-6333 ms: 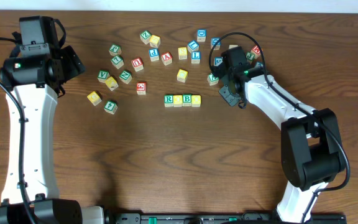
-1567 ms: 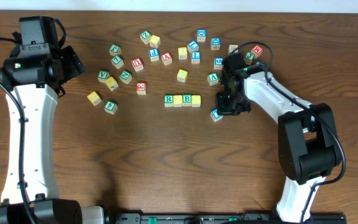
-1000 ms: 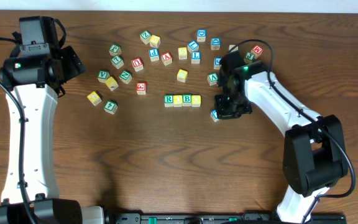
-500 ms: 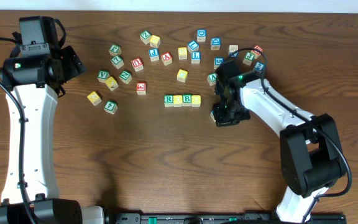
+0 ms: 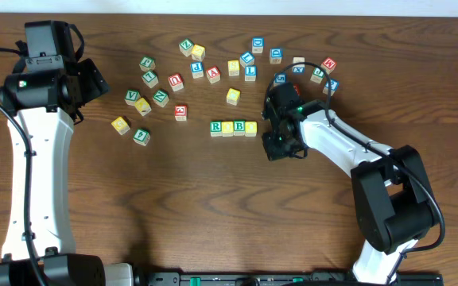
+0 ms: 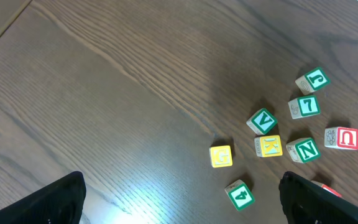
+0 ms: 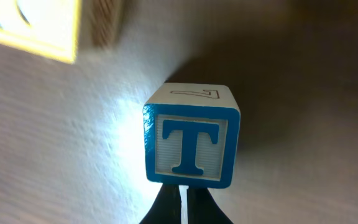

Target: Spell out ROBOT

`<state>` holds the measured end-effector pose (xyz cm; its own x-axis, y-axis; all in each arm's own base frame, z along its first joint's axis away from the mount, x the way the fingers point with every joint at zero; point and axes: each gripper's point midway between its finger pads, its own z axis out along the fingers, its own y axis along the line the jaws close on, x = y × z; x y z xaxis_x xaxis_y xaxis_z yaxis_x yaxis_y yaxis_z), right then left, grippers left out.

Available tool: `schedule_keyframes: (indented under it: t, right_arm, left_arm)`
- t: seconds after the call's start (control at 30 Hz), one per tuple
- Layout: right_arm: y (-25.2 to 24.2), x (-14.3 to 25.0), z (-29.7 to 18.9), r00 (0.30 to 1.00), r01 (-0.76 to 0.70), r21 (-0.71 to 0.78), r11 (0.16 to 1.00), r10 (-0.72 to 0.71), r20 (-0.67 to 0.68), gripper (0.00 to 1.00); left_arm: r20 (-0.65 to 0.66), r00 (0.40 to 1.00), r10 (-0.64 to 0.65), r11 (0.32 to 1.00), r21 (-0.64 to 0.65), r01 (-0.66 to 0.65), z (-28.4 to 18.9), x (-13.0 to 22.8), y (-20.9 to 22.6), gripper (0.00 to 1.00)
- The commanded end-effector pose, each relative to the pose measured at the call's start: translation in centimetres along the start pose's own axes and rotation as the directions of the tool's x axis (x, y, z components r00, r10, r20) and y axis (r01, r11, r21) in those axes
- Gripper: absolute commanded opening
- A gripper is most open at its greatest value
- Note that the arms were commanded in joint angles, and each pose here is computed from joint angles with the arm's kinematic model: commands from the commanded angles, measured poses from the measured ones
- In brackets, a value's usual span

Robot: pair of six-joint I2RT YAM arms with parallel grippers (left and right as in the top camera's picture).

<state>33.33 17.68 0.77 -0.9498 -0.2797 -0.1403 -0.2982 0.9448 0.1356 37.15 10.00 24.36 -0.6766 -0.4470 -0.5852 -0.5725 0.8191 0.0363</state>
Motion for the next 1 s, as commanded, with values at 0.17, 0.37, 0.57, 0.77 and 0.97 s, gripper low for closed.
schedule_keyframes:
  t: [0.17,0.37,0.57,0.77,0.97]
  right_arm:
    - [0.6,-2.6,-0.4,0.993,0.044,-0.010,0.999,-0.042,0.112,0.01]
    - [0.8,-2.9,-0.4,0.991,0.048,-0.013,0.999,-0.046,0.125,0.01]
    - [1.0,-3.9,-0.5,0.984,0.054,-0.019,0.998,-0.050,0.169,0.01]
    - [1.4,-4.0,-0.6,0.984,0.059,-0.036,0.998,-0.052,0.170,0.01]
    - [2.2,-4.7,-1.9,0.978,0.061,-0.078,0.995,-0.045,0.202,0.01]
  left_arm:
    - [0.003,1.000,-0.003,1.000,-0.020,0.003,0.0,0.2,0.6,0.98]
    - [0.003,1.000,-0.003,1.000,-0.020,0.003,0.0,0.2,0.6,0.98]
    - [0.003,1.000,-0.003,1.000,-0.020,0.003,0.0,0.2,0.6,0.98]
    - [0.003,1.000,-0.003,1.000,-0.020,0.003,0.0,0.2,0.6,0.97]
    - [0.003,1.000,-0.003,1.000,-0.020,0.003,0.0,0.2,0.6,0.98]
